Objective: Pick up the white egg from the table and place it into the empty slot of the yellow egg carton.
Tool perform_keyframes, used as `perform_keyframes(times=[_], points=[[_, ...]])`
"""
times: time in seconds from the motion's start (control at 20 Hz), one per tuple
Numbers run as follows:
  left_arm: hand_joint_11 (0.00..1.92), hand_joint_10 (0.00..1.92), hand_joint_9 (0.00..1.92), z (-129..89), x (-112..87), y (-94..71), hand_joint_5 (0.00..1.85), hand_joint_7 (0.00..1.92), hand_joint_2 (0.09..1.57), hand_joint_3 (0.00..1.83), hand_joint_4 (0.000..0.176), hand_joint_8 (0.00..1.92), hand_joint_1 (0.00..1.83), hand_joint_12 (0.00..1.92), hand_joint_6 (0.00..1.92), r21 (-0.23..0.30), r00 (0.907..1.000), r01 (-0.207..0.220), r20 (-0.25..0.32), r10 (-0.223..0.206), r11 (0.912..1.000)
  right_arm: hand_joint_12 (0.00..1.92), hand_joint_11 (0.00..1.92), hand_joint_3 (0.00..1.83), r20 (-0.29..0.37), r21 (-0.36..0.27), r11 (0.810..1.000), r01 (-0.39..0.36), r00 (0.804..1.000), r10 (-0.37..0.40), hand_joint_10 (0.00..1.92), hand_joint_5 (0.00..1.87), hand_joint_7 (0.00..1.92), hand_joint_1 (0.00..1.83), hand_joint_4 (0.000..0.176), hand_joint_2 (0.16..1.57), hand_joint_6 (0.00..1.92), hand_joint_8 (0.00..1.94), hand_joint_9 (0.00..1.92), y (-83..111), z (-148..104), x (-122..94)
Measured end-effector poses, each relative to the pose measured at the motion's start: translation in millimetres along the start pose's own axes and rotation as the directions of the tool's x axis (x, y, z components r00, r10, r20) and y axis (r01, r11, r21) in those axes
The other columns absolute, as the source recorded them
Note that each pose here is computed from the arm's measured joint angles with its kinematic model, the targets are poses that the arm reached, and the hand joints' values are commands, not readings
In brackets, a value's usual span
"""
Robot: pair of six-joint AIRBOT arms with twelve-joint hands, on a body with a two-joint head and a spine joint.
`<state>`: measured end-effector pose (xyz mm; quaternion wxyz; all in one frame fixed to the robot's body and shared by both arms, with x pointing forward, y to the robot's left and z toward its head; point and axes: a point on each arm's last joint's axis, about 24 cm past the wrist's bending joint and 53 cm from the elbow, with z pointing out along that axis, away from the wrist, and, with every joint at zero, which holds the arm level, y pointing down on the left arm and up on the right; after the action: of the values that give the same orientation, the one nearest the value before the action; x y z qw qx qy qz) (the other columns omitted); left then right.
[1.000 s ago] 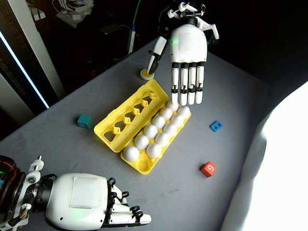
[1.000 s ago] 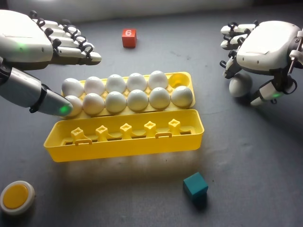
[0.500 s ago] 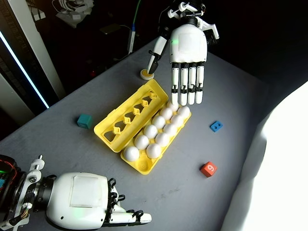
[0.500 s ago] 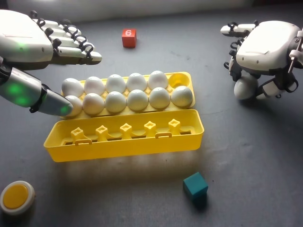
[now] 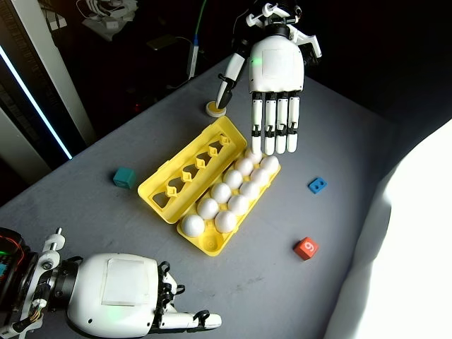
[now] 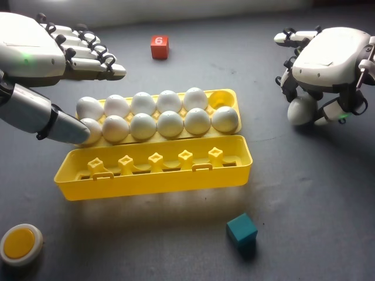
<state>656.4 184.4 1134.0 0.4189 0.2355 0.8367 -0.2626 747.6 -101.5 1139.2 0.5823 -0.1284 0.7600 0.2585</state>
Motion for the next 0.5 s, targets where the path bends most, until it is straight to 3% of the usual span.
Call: perform_keyframes(times=[0.05, 0.15, 0.2, 0.5], points=[[0.00, 0.00, 0.00, 0, 0.0, 0.0, 0.00, 0.00, 1.15, 0.00, 0.000, 0.00, 0.00, 0.00, 0.00, 0.000, 1.0000, 0.000, 0.000, 0.000, 1.0000, 0.00, 0.00, 0.00, 0.002, 0.001, 1.000, -0.023, 1.000, 0.023, 0.00, 1.05, 1.13, 1.28, 0.000, 1.06, 0.81, 0.76, 0.81, 0.8, 0, -1], [0.00, 0.00, 0.00, 0, 0.0, 0.0, 0.00, 0.00, 1.15, 0.00, 0.000, 0.00, 0.00, 0.00, 0.00, 0.000, 1.0000, 0.000, 0.000, 0.000, 1.0000, 0.00, 0.00, 0.00, 0.005, 0.003, 0.997, -0.074, 0.997, 0.074, 0.00, 1.03, 1.10, 1.27, 0.000, 1.07, 0.86, 0.81, 0.79, 3.3, -1, -4], [0.00, 0.00, 0.00, 0, 0.0, 0.0, 0.00, 0.00, 1.15, 0.00, 0.000, 0.00, 0.00, 0.00, 0.00, 0.000, 1.0000, 0.000, 0.000, 0.000, 1.0000, 0.00, 0.00, 0.00, 0.012, -0.003, 0.995, -0.102, 0.995, 0.102, 0.00, 0.91, 1.19, 1.27, 0.000, 1.08, 0.90, 0.76, 0.79, 7.9, -1, -8], [0.00, 0.00, 0.00, 0, -1.6, -0.5, 0.00, 0.00, 1.15, 0.00, 0.000, 0.00, 0.00, 0.00, 0.00, 0.001, 1.0000, -0.001, 0.004, 0.001, 1.0000, 0.00, 0.00, 0.00, 0.087, -0.047, 0.988, -0.150, 0.984, 0.153, 0.00, 0.87, 1.21, 1.27, 0.000, 1.09, 0.93, 0.76, 0.78, 23.5, 2, -40]])
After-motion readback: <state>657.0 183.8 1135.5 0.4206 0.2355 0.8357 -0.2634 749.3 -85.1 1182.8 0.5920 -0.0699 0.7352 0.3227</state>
